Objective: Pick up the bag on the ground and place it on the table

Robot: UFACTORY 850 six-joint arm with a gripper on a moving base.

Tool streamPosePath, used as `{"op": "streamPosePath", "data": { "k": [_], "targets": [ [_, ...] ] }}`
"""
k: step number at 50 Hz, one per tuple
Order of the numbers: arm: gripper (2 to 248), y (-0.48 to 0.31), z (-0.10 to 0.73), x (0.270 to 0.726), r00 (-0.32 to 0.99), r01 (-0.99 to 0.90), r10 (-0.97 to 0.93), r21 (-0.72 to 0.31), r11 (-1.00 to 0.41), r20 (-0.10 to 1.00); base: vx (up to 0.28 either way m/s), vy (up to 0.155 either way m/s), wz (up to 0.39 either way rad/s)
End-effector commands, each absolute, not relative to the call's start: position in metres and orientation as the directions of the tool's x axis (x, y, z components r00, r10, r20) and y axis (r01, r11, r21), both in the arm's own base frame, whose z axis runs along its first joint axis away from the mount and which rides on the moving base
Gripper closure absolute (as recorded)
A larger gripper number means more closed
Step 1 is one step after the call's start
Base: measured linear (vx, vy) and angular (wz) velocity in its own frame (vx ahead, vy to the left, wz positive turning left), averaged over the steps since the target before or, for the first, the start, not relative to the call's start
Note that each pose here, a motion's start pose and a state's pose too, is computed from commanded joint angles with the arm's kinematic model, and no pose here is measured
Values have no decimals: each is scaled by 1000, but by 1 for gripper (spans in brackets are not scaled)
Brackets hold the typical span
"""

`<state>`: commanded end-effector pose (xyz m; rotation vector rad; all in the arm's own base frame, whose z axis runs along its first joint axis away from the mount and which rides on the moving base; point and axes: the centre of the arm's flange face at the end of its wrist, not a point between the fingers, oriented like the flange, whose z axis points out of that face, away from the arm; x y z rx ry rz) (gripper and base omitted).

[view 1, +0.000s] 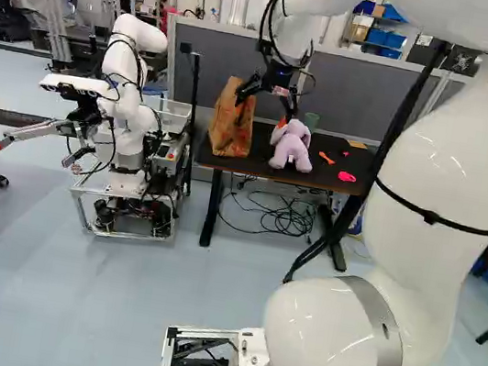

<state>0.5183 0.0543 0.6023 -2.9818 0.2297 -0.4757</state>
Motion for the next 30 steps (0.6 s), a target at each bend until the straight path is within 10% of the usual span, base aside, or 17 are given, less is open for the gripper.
{"op": "streamPosePath", "data": {
  "k": [30],
  "targets": [
    [3,39,543,487,861,-99,-150,-129,-987,486,0,0,0]
  ]
}}
